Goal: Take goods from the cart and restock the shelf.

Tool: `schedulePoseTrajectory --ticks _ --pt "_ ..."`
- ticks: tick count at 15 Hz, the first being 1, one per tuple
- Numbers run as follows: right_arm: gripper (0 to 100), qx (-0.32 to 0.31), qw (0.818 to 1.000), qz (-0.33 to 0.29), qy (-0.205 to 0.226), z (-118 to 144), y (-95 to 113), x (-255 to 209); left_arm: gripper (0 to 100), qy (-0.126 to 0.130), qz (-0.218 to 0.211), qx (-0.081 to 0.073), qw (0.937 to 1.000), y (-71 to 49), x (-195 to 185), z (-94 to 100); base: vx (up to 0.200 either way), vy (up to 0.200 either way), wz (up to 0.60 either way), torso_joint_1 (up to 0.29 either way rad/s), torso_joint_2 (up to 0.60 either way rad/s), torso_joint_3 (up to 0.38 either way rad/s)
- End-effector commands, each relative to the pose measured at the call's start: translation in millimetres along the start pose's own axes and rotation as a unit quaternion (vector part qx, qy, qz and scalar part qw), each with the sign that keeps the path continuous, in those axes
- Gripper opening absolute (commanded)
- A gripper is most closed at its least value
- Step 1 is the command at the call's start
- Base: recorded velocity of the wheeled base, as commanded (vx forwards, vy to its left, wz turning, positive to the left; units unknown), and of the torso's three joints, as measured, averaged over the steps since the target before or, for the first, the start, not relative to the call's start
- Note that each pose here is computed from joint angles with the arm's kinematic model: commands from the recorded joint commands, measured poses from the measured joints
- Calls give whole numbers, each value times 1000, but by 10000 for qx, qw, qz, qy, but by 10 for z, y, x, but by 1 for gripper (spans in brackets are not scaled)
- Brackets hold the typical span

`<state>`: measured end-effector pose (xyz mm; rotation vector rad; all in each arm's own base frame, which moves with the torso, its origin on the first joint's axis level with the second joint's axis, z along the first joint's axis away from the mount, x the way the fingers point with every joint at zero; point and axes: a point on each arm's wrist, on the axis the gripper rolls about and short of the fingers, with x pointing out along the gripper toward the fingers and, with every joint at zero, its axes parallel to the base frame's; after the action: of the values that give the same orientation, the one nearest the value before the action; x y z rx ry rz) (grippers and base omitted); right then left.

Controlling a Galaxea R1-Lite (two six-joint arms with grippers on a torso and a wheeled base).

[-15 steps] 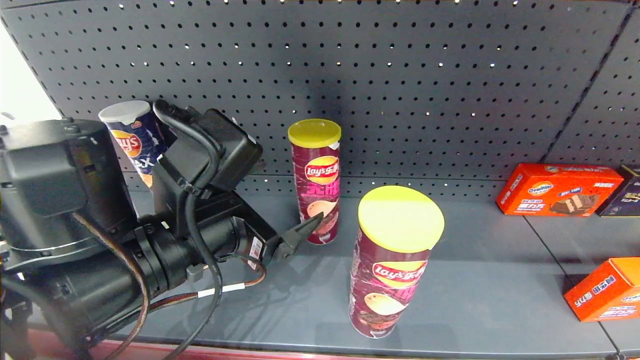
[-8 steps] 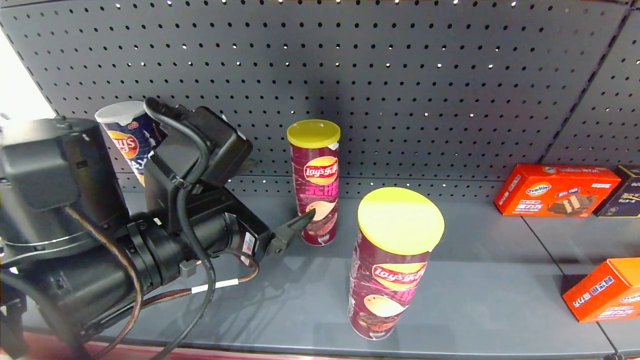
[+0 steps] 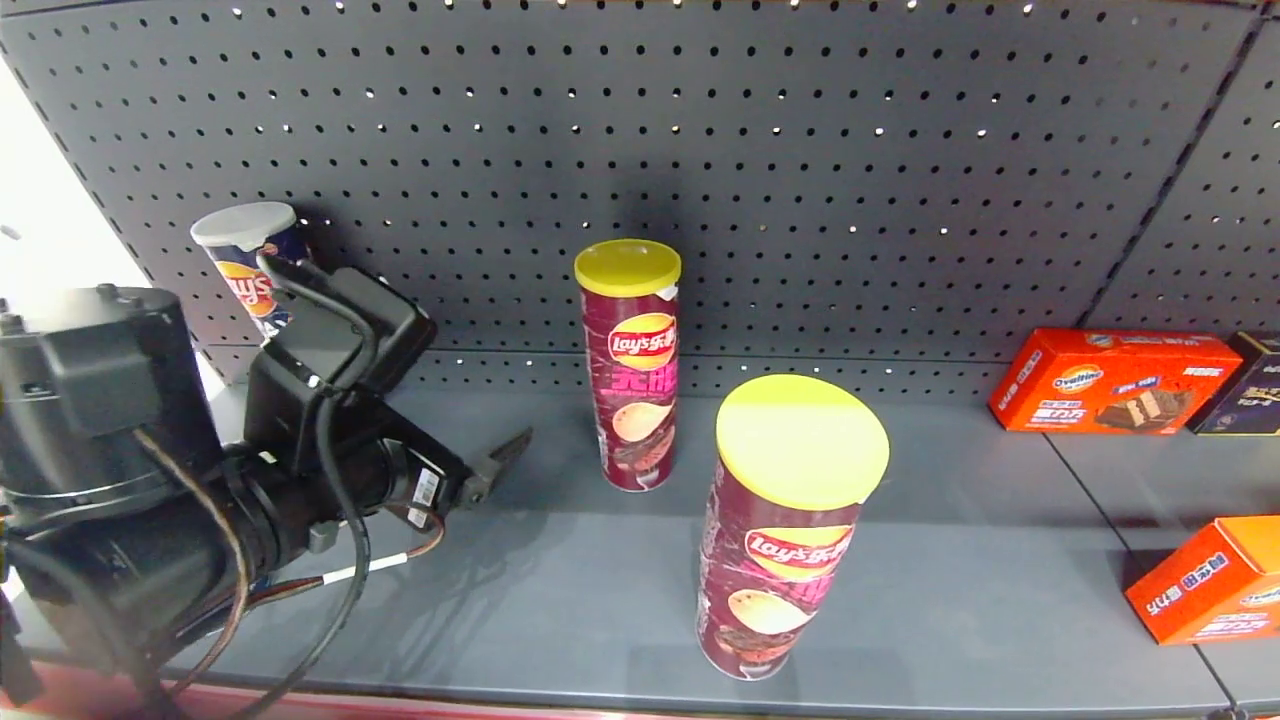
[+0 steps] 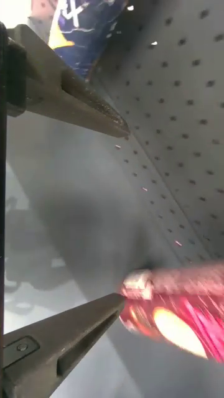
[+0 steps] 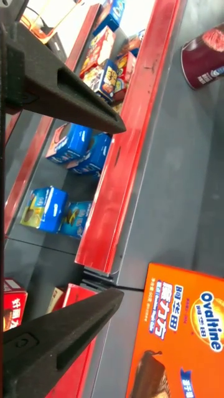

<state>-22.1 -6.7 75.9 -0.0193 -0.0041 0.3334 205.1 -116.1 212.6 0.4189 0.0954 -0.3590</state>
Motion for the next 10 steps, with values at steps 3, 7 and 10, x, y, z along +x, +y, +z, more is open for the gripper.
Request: schedulePoseTrajectory --ticks 3,7,10 --pt "100 -2 10000 5 12 -3 0 2 100 378 -80 71 9992 -90 391 -99 0 0 0 0 0 0" --pt "100 -2 10000 5 4 1 0 1 100 511 -19 76 9987 -89 676 -128 0 0 0 0 0 0" --pt "100 -2 10000 5 4 1 0 1 100 506 8 60 9987 -86 766 -118 0 0 0 0 0 0"
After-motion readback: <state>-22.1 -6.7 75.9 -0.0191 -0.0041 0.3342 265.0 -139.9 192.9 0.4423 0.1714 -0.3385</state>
